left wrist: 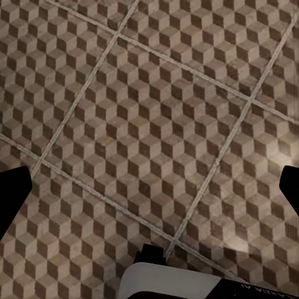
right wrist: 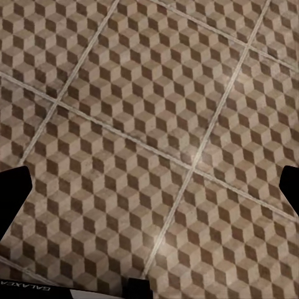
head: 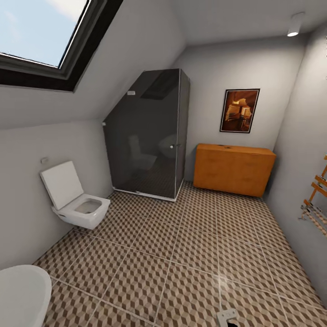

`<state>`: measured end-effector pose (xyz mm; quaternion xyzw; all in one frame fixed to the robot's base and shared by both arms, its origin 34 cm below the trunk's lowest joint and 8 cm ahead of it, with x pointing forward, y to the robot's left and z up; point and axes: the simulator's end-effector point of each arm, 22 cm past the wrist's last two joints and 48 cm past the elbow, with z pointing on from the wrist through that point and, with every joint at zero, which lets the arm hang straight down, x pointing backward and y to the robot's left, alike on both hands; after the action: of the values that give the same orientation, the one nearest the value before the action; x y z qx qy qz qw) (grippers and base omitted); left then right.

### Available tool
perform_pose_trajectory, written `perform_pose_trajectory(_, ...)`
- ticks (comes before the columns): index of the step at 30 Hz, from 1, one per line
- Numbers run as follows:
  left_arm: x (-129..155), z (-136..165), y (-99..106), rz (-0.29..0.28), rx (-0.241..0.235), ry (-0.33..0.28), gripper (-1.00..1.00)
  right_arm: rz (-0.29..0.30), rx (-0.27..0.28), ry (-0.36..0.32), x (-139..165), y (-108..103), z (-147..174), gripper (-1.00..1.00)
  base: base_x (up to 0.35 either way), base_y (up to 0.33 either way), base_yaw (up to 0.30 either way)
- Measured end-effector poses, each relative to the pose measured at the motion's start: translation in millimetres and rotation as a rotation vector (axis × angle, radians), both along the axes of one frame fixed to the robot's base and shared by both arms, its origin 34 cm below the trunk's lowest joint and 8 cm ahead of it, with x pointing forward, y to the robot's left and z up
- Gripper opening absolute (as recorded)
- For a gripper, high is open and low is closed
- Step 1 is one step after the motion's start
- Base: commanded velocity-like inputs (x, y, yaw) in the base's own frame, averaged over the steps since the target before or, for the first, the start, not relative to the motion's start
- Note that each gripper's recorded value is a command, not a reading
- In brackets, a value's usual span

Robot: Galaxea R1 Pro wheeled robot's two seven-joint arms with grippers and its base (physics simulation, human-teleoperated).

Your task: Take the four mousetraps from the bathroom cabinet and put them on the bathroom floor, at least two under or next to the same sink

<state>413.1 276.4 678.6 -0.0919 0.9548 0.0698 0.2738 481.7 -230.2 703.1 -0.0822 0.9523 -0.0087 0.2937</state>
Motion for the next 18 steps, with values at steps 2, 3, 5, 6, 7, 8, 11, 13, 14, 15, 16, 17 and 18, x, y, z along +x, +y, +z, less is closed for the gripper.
perform_pose_trajectory(2,0.3,0.1,0.2,0.0,0.0,0.0,1.0,0.001,0.0,0.0,-0.1,0.0,0.0,1.0,0.0,0.0,-0.031)
perform_pose_trajectory(3,0.3,0.1,0.1,0.0,0.0,0.0,1.0,0.001,0.0,0.0,-0.1,0.0,0.0,1.0,0.0,0.0,-0.018)
perform_pose_trajectory(5,0.1,0.0,0.4,0.0,0.001,0.0,1.0,0.001,0.0,0.0,0.2,0.0,0.1,1.0,0.0,0.0,-0.012)
perform_pose_trajectory(6,0.0,0.0,0.6,0.0,0.001,0.0,1.0,0.0,0.0,0.0,0.1,0.0,0.1,1.0,0.0,0.0,-0.007)
perform_pose_trajectory(7,0.1,0.1,0.6,0.0,0.001,0.0,1.0,0.001,0.0,0.0,0.0,0.0,0.0,1.0,0.0,0.0,-0.006)
perform_pose_trajectory(8,0.2,0.1,0.6,0.001,0.001,0.0,1.0,0.0,0.0,0.0,0.1,0.0,0.0,1.0,0.0,0.0,-0.005)
perform_pose_trajectory(11,0.4,0.2,0.7,0.001,0.001,-0.001,1.0,0.001,0.0,0.0,-0.1,0.0,0.0,1.0,0.0,0.0,-0.003)
perform_pose_trajectory(13,0.0,0.0,0.8,0.001,0.001,0.0,1.0,0.001,0.0,0.0,0.0,0.0,0.0,1.0,0.0,0.0,-0.005)
perform_pose_trajectory(14,0.0,0.0,0.8,0.001,0.001,0.0,1.0,0.001,0.0,0.001,-0.1,0.0,-0.1,1.0,0.0,0.0,-0.028)
perform_pose_trajectory(15,0.1,0.1,0.8,0.001,0.001,0.0,1.0,0.001,0.0,0.001,-0.2,0.0,-0.1,1.0,0.0,0.0,-0.06)
perform_pose_trajectory(16,0.0,0.0,0.8,0.001,0.001,0.0,1.0,0.0,0.0,0.001,-0.1,0.0,-0.1,1.0,0.0,0.0,-0.209)
perform_pose_trajectory(17,0.2,0.1,0.7,0.001,0.001,0.0,1.0,0.0,0.0,0.001,-0.1,-0.1,-0.1,1.0,0.0,0.0,-0.229)
perform_pose_trajectory(18,-0.1,0.0,0.7,0.001,0.001,0.0,1.0,0.0,0.0,0.0,0.0,-0.1,0.0,1.0,0.0,0.0,-0.237)
